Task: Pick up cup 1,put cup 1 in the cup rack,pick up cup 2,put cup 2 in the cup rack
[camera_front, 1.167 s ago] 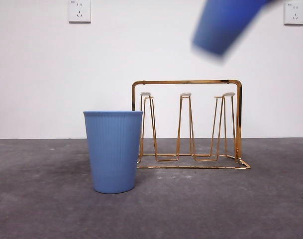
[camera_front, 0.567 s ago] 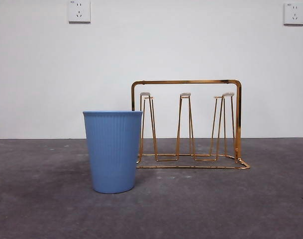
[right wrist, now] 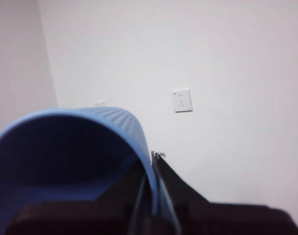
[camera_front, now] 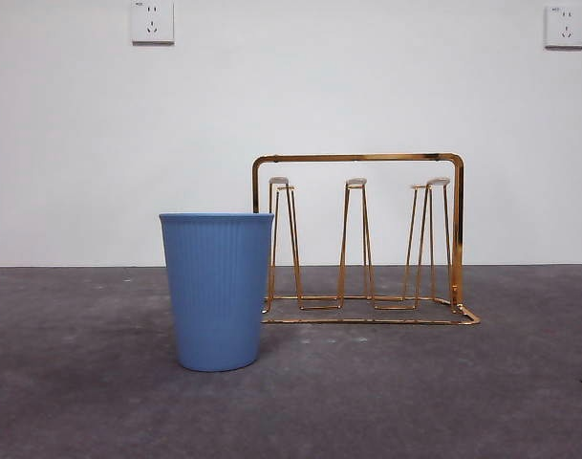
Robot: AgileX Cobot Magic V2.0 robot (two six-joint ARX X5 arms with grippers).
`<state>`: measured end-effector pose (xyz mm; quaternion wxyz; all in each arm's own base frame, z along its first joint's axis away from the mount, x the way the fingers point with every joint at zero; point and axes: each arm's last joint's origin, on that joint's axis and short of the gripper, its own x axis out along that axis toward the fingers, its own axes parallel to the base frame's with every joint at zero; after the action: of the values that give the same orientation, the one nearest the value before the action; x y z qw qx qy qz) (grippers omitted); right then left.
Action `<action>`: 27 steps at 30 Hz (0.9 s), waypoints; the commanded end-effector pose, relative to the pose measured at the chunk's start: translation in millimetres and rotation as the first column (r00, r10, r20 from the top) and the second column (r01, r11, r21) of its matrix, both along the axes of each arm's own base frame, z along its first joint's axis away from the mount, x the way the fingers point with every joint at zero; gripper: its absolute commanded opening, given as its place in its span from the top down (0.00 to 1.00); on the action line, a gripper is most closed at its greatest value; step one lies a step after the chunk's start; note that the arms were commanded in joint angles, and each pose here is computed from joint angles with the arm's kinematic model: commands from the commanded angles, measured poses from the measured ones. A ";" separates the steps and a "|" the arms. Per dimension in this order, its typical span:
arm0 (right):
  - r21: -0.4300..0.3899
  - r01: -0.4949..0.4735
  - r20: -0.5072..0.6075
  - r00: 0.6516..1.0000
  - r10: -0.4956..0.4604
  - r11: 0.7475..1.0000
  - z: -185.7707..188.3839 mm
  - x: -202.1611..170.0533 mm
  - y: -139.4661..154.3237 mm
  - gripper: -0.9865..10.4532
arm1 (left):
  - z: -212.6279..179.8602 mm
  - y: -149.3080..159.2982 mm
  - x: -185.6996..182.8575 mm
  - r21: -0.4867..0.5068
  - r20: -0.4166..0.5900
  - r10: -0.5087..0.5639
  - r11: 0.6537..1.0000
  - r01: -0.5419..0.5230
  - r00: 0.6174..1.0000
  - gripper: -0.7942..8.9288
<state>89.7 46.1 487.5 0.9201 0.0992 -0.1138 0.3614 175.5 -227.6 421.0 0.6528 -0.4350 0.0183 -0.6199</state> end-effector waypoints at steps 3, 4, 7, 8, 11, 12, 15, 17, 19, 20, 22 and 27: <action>-0.009 -0.030 -0.080 0.996 0.029 1.000 -8.1 15.6 9.1 0.93 | -0.9 -6.7 -0.3 -0.059 0.006 0.013 0.998 -0.013 1.000 0.20; -0.012 -0.038 -0.087 0.996 0.037 0.999 -8.8 17.4 10.7 0.93 | -0.8 -7.2 -0.8 -0.065 0.008 0.013 0.998 -0.012 1.000 0.20; -0.026 -0.073 -0.097 0.993 0.070 0.997 -10.7 22.7 17.0 0.93 | -0.8 -7.5 -0.1 -0.077 -0.002 0.033 0.996 -0.033 0.999 0.20; -0.033 -0.082 -0.102 0.992 0.078 0.996 -11.6 24.6 19.4 0.93 | -0.6 -7.3 0.0 -0.082 -0.004 0.038 0.996 -0.039 0.999 0.20; -0.053 -0.101 -0.125 0.988 0.093 0.993 -15.2 29.7 26.1 0.93 | 1.3 -6.1 -1.0 -0.103 0.010 0.038 0.994 -0.037 0.999 0.20; -0.058 -0.108 -0.132 0.986 0.100 0.992 -16.3 31.3 28.4 0.93 | 1.9 -5.8 -1.2 -0.109 0.014 0.038 0.993 -0.036 0.999 0.20; -0.073 -0.126 -0.134 0.984 0.115 0.989 -17.7 33.2 32.8 0.93 | 2.0 -6.0 -1.7 -0.111 0.010 0.034 0.993 -0.033 0.999 0.21; -0.080 -0.116 -0.132 0.986 0.105 0.990 -18.3 34.9 34.4 0.93 | 1.8 -6.2 -1.7 -0.110 0.005 0.030 0.993 -0.029 1.000 0.21; -0.080 -0.113 -0.132 0.986 0.102 0.990 -18.4 35.1 34.4 0.93 | 1.7 -6.4 -2.1 -0.107 0.008 0.020 0.994 -0.019 1.000 0.27; -0.081 -0.114 -0.134 0.986 0.102 0.990 -18.6 35.6 34.7 0.93 | 1.7 -6.4 -2.2 -0.106 0.010 0.017 0.994 -0.016 1.000 0.33; -0.082 -0.114 -0.137 0.985 0.102 0.990 -18.9 35.9 34.8 0.92 | 1.7 -6.4 -2.2 -0.106 0.010 0.017 0.994 -0.016 1.000 0.45; -0.094 -0.108 -0.147 0.985 0.093 0.990 -20.5 36.5 35.0 0.92 | 1.8 -6.4 -2.2 -0.106 0.011 0.015 0.994 -0.014 1.000 0.60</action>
<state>123.4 80.1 470.9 0.9055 0.0907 -0.0315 0.4134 175.5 -233.7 421.1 0.6404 -0.4692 -0.0138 -0.6079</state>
